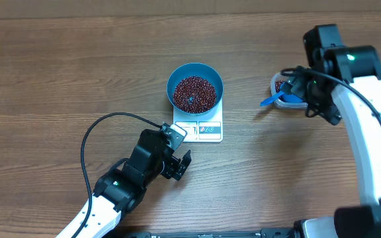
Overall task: Scoop item into bowl and weigh 150g on scale
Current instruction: 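Open the right gripper to release the scoop in the tub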
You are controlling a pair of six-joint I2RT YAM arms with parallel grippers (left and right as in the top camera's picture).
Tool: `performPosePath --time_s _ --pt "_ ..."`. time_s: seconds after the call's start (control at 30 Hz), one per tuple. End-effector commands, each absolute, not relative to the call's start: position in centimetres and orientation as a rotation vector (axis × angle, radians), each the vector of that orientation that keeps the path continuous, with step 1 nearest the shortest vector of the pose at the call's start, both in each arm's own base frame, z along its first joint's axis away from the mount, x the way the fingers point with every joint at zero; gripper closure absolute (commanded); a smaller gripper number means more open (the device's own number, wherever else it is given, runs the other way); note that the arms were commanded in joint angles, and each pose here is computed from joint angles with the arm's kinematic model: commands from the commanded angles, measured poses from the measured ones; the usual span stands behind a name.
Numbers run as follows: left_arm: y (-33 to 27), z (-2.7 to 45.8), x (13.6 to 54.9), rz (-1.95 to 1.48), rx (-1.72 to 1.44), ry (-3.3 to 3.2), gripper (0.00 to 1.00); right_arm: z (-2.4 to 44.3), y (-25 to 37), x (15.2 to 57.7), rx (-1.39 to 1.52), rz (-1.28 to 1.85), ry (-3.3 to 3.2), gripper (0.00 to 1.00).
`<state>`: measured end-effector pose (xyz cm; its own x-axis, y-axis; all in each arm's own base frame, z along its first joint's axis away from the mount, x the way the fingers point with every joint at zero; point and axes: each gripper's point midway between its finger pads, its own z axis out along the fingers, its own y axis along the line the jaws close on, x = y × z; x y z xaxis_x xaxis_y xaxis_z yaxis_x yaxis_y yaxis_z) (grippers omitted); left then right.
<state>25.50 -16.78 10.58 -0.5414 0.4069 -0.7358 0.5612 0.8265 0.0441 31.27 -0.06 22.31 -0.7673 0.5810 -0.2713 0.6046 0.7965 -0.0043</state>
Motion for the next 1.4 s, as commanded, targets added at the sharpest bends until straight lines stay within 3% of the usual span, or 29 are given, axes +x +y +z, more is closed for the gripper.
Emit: performPosePath --time_s 0.0,0.17,1.37 --pt "-16.8 10.7 25.4 -0.260 0.722 2.205 0.00 24.7 0.8 30.1 0.582 -0.059 2.762 0.00" --pt "-16.8 10.7 25.4 -0.260 0.722 2.205 0.01 25.8 0.7 29.3 0.336 -0.091 2.778 0.00" --pt "-16.8 10.7 25.4 -0.260 0.722 2.205 0.00 25.5 0.7 29.4 0.337 -0.093 2.787 0.00"
